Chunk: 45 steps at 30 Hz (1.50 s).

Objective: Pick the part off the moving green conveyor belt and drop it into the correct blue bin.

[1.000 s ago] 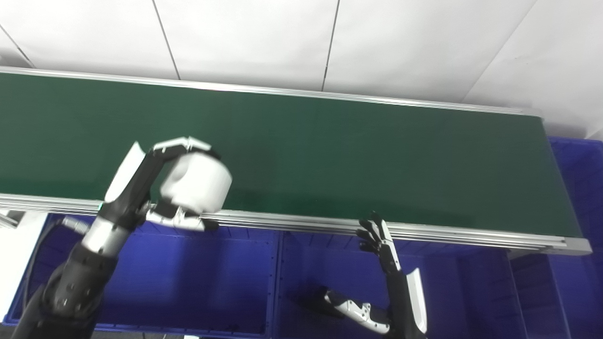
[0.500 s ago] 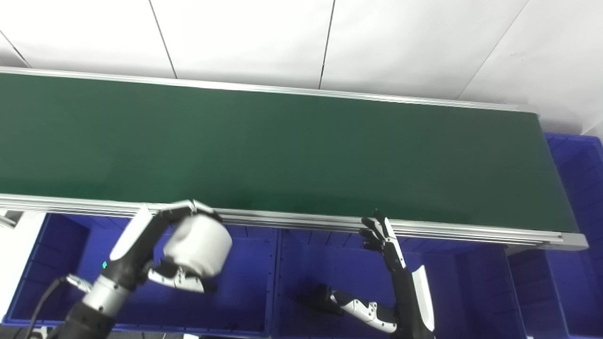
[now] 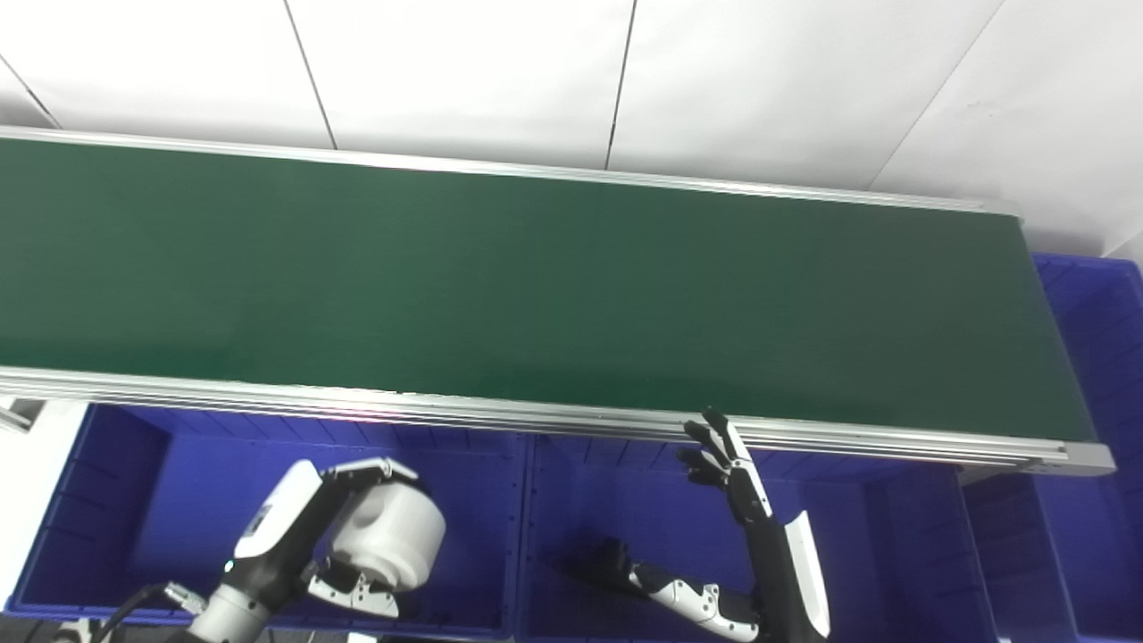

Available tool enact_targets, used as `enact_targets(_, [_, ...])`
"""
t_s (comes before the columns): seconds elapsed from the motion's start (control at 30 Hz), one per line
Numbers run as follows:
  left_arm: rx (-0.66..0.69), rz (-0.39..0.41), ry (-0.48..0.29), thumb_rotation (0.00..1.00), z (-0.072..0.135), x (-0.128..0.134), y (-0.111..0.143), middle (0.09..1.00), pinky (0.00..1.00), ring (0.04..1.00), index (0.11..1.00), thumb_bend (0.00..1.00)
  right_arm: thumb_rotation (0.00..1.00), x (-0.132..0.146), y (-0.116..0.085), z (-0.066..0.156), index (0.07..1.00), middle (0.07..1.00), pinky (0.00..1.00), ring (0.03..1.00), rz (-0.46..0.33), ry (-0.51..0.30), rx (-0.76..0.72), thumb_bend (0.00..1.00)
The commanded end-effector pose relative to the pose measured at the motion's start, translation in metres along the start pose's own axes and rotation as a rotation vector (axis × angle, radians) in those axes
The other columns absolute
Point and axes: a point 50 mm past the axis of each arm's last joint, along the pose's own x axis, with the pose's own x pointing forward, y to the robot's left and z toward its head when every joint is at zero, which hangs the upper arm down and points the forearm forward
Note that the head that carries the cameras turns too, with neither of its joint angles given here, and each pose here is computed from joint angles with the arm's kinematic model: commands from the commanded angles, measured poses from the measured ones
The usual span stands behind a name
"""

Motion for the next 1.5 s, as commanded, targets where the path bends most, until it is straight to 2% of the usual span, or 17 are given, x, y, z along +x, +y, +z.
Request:
enact_targets(0.0, [0.044, 0.042, -0.025, 0.00, 0.007, 0.009, 0.006, 0.517, 0.53, 0.472, 0.476, 0.50, 0.58, 0.000, -0.002, 0.010, 0.964, 0.889, 0.79, 0.812, -0.003, -0.058, 0.021, 0.78])
enact_targets(0.07, [0.112, 0.014, 0.034, 0.00, 0.011, 0.014, 0.005, 0.522, 0.53, 0.461, 0.483, 0.50, 0.59, -0.002, -0.001, 0.010, 0.967, 0.891, 0.79, 0.814, 0.003, -0.055, 0.016, 0.78])
enact_targets(0.1, [0.159, -0.001, 0.059, 0.00, 0.013, 0.017, 0.006, 0.519, 0.58, 0.556, 0.481, 0.51, 0.59, -0.002, 0.000, 0.009, 0.964, 0.891, 0.78, 0.817, 0.001, -0.056, 0.012, 0.78])
enact_targets(0.13, [0.216, -0.018, 0.089, 0.03, 0.019, 0.019, 0.007, 0.599, 0.65, 0.648, 0.488, 0.51, 0.59, -0.003, 0.000, 0.010, 0.965, 0.894, 0.79, 0.823, -0.001, -0.055, 0.009, 0.78])
enact_targets(0.2, [0.284, -0.027, 0.129, 0.07, 0.030, 0.019, 0.012, 0.698, 0.71, 0.715, 0.496, 0.51, 0.59, -0.005, 0.002, 0.012, 0.968, 0.897, 0.80, 0.827, -0.006, -0.051, 0.007, 0.78])
enact_targets(0.23, [0.298, -0.028, 0.142, 0.29, 0.035, 0.018, 0.015, 0.762, 0.76, 0.770, 0.635, 0.61, 0.58, -0.006, 0.003, 0.012, 0.967, 0.900, 0.81, 0.833, -0.008, -0.049, 0.006, 0.78])
enact_targets(0.3, [0.277, -0.035, 0.135, 0.52, 0.044, 0.012, 0.021, 0.848, 0.85, 0.851, 0.781, 0.73, 0.59, -0.010, 0.005, 0.013, 0.971, 0.914, 0.82, 0.848, -0.014, -0.036, -0.002, 0.79])
enact_targets(0.37, [0.222, -0.033, 0.127, 0.59, 0.046, 0.003, 0.024, 0.896, 0.84, 0.895, 0.844, 0.79, 0.59, -0.013, 0.009, 0.014, 0.969, 0.917, 0.81, 0.851, -0.023, -0.027, 0.001, 0.79])
enact_targets(0.47, [0.043, -0.006, 0.073, 0.58, 0.046, -0.013, 0.024, 0.943, 0.86, 0.935, 0.899, 0.81, 0.58, -0.017, 0.013, 0.014, 0.967, 0.904, 0.81, 0.855, -0.028, -0.016, 0.009, 0.79])
enact_targets(0.53, [-0.079, 0.010, 0.004, 0.56, 0.047, -0.016, 0.023, 0.960, 0.87, 0.956, 0.921, 0.82, 0.58, -0.021, 0.015, 0.014, 0.973, 0.905, 0.82, 0.861, -0.023, -0.002, 0.006, 0.79])
enact_targets(0.6, [-0.219, 0.020, -0.064, 0.53, 0.048, -0.016, 0.020, 0.990, 0.91, 0.976, 0.958, 0.80, 0.57, -0.022, 0.018, 0.013, 0.975, 0.912, 0.83, 0.875, -0.025, 0.008, 0.007, 0.79])
enact_targets(0.7, [-0.354, 0.033, -0.141, 0.57, 0.055, -0.009, 0.008, 0.985, 0.90, 0.961, 0.964, 0.82, 0.57, -0.020, 0.018, 0.006, 0.982, 0.916, 0.82, 0.869, -0.025, 0.014, -0.007, 0.77])
enact_targets(0.77, [-0.414, 0.032, -0.163, 0.57, 0.059, -0.003, -0.002, 0.984, 0.91, 0.965, 0.956, 0.84, 0.59, -0.019, 0.016, 0.000, 0.992, 0.930, 0.83, 0.875, -0.013, 0.018, -0.025, 0.77])
enact_targets(0.9, [-0.411, 0.032, -0.162, 0.54, 0.058, 0.001, -0.010, 0.988, 1.00, 0.999, 0.960, 0.83, 0.60, -0.015, 0.013, -0.006, 0.993, 0.939, 0.85, 0.871, 0.003, 0.017, -0.028, 0.78])
enact_targets(1.13, [-0.460, 0.035, -0.131, 0.45, 0.049, -0.005, -0.015, 0.956, 0.92, 0.954, 0.931, 0.76, 0.59, -0.006, 0.017, -0.015, 1.000, 0.935, 0.81, 0.870, 0.039, 0.007, -0.013, 0.75])
enact_targets(1.3, [-0.467, 0.039, -0.114, 0.57, 0.044, 0.000, -0.020, 0.953, 0.91, 0.944, 0.932, 0.77, 0.61, -0.003, 0.020, -0.021, 1.000, 0.934, 0.85, 0.876, 0.035, 0.020, -0.017, 0.77])
enact_targets(1.47, [-0.482, 0.015, -0.105, 0.59, 0.037, 0.004, -0.021, 0.961, 0.89, 0.949, 0.941, 0.74, 0.58, -0.002, 0.020, -0.025, 1.000, 0.942, 0.83, 0.886, 0.020, 0.034, 0.020, 0.76])
